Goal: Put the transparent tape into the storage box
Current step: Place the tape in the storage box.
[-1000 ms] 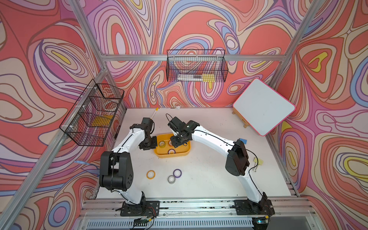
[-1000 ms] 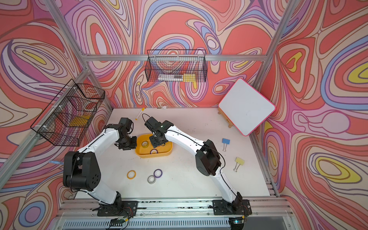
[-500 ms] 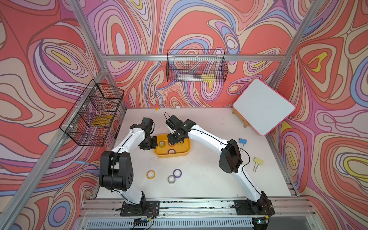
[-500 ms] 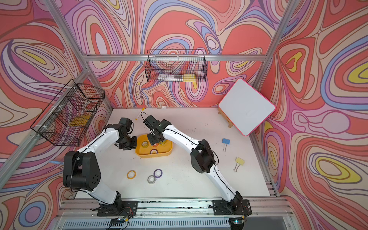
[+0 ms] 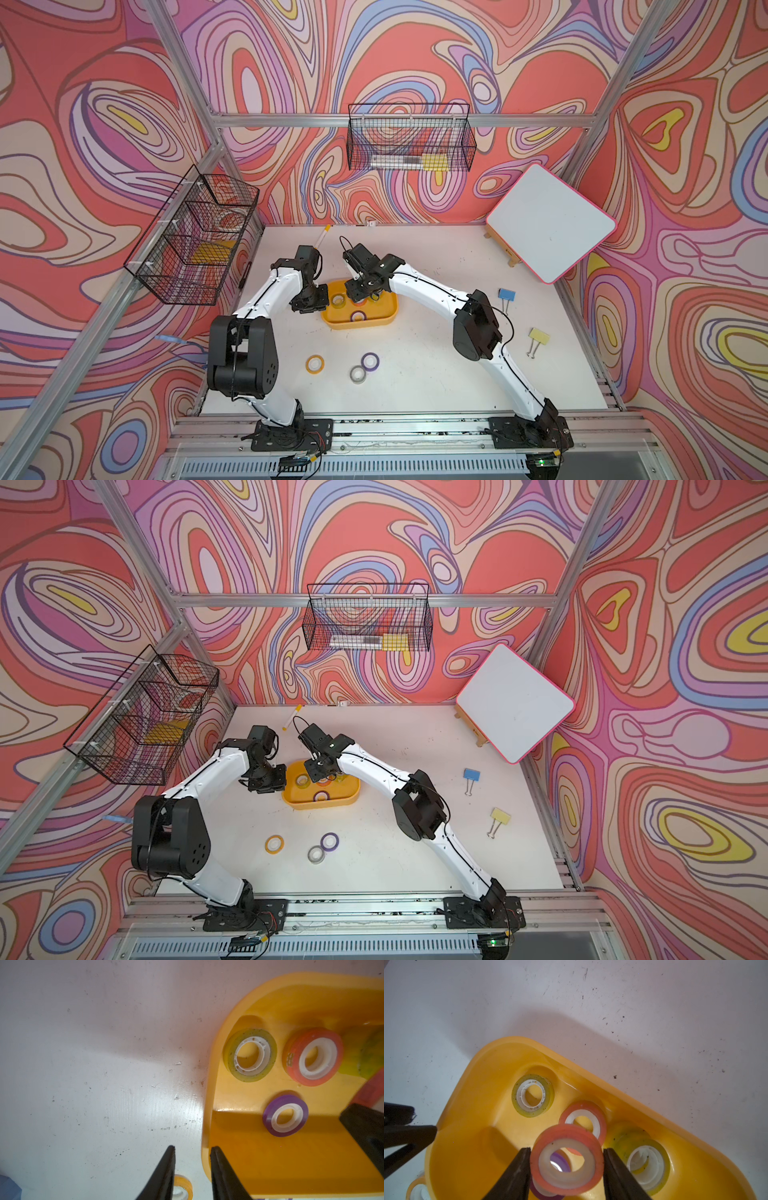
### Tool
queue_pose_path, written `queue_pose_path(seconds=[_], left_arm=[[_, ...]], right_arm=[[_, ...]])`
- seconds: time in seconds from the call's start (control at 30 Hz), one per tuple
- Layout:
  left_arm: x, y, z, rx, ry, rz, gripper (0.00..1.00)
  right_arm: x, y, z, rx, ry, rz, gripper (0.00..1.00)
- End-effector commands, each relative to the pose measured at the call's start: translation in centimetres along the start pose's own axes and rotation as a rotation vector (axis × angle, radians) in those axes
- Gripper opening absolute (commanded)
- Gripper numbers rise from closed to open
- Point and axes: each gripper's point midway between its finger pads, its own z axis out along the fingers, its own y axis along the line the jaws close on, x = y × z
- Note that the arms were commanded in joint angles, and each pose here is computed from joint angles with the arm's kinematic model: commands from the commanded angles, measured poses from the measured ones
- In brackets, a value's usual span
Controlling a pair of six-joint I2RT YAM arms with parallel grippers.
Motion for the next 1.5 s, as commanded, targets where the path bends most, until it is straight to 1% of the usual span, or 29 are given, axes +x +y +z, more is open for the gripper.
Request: queue_pose_path(seconds=[0.0,0.73,0.97,1.2,1.37,1.47], left_arm=[[0.7,-0.1,0.0,0.010,0.023,0.015,0.34],[0.7,-0.3,0.1,0.019,0.027,0.016,0.34],[0.6,-0.4,0.0,0.018,0.024,0.019,0.34],[0.5,-0.2,-0.1,0.013,0.021,0.017,0.34],[0.4,-0.2,0.0,0.009,0.021,0.018,0.34],[0.5,-0.1,-0.1,0.008,0.019,0.016,0.34]], right_arm=[[0.5,-1.1,1.5,0.018,0.011,0.015,0.53],[1.0,-1.8,3.7,0.009,0.028,0.035,0.54],[0.6,-1.6,3.6,0.003,0.016,0.031,0.58],[-1.5,-1.0,1.5,-0.011,-0.041,0.025,0.60],[-3.1,0.0,-1.5,-0.031,-0.095,0.018,0.60],[-3.1,0.7,-3.8,-0.034,-0.106,0.004,0.59]])
